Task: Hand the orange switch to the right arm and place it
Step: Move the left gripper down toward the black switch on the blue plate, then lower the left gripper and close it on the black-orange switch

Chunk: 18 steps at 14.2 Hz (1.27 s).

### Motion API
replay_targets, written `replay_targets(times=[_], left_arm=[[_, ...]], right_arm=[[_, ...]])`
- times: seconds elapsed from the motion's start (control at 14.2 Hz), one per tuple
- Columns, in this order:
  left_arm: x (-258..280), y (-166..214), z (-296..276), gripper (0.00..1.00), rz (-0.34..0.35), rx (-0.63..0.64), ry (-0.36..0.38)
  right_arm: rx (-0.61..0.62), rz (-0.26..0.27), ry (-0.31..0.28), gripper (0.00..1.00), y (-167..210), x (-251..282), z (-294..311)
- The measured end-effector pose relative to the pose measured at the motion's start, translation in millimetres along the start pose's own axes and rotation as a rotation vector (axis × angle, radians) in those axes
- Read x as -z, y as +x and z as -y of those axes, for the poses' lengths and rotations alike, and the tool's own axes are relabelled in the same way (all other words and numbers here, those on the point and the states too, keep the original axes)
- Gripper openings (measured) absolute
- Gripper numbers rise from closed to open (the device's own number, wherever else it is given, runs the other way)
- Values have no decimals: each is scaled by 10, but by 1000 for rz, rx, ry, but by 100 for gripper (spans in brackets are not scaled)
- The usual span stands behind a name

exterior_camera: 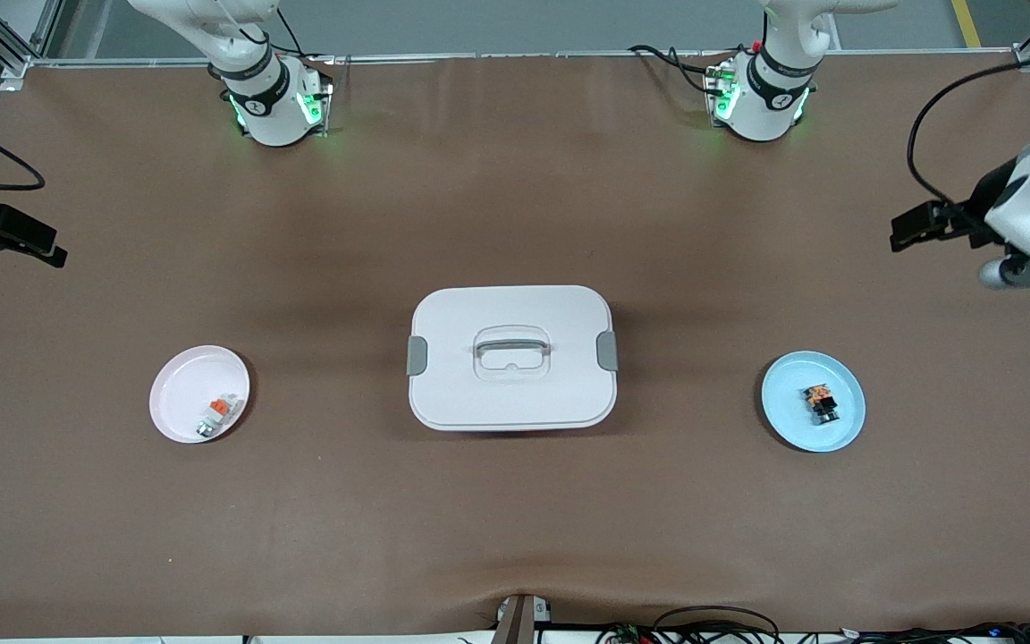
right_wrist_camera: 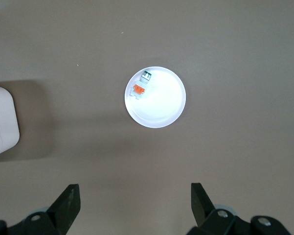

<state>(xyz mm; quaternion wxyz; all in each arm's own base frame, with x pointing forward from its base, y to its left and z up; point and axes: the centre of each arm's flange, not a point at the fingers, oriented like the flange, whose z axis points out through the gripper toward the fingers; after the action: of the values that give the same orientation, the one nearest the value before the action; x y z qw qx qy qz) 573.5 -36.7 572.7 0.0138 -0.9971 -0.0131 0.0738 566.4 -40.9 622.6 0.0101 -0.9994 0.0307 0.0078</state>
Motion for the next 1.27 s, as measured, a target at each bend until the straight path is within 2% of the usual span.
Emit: replay_targets(times=[0.28,0.84,1.13,1.27], left_arm=[[-696,313,1,100,-24,6,-5],[-2074,449,160,100,-177,50,-27],[-2539,606,140,100,-209,40,-30],[-2707,692,140,100,-238,9,-2]], right_arm=[[0,0,0,100,0,1,-2],[-5,-1,0,100,0,5,-24],[-6,-1,0,100,0,6,-29],[-6,-1,0,100,0,6,-29]])
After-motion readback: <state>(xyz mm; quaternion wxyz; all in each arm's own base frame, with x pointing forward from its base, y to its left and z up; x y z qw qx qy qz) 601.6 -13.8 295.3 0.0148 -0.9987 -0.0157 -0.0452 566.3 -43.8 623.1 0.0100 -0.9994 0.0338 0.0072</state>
